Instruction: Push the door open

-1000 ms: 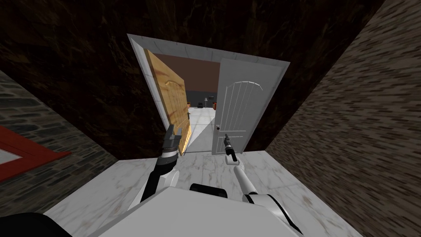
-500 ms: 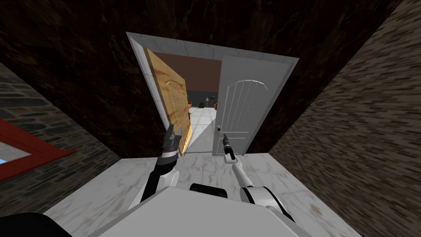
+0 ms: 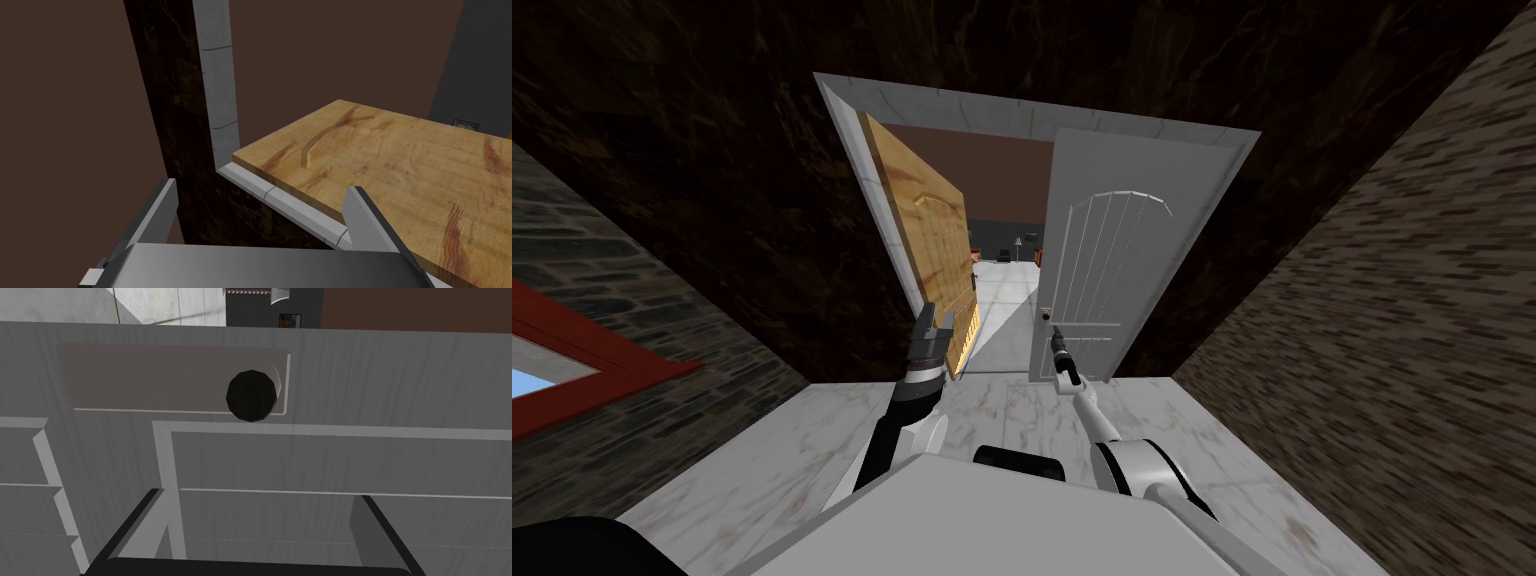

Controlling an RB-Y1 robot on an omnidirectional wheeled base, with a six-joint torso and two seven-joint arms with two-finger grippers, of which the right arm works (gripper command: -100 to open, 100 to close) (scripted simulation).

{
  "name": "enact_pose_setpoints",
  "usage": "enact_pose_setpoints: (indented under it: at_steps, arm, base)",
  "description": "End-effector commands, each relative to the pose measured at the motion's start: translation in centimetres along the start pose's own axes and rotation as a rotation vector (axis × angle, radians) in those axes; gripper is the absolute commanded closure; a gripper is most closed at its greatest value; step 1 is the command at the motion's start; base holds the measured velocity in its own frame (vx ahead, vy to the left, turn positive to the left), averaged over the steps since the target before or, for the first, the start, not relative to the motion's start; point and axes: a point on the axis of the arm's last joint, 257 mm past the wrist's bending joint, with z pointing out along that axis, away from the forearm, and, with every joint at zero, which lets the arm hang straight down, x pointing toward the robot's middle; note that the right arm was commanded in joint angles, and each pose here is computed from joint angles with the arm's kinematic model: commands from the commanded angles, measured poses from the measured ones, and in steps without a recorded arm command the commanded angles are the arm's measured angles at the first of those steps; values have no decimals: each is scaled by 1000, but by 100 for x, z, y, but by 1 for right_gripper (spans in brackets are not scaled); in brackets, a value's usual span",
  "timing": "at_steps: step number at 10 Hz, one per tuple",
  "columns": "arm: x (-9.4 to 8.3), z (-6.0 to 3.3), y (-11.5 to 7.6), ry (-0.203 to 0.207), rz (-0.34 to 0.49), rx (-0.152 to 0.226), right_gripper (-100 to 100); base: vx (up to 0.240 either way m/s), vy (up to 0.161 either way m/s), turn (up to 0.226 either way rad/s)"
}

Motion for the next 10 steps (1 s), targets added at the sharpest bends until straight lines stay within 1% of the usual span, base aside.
enact_pose_setpoints:
  at_steps: [1, 2, 3, 4, 5, 6, 7, 10]
  arm:
    - [41, 19, -30, 5, 4, 10, -100]
    - [74, 31, -49, 9, 7, 18, -100]
    - [60, 32, -31, 7, 5, 13, -100]
    - [-70, 35, -28, -5, -10, 13, -100]
    - [-70, 35, -28, -5, -10, 13, -100]
    - [-141, 34, -26, -12, -18, 12, -100]
    - [-176, 32, -26, -16, -21, 12, -100]
    - [-183, 24, -36, -20, -16, 13, -100]
  base:
    - [39, -18, 36]
    - [46, -17, 42]
    - [21, -7, 10]
    - [114, 8, 25]
    - [128, 19, 12]
    - [162, 37, 22]
    - [186, 30, 21]
    - [197, 26, 24]
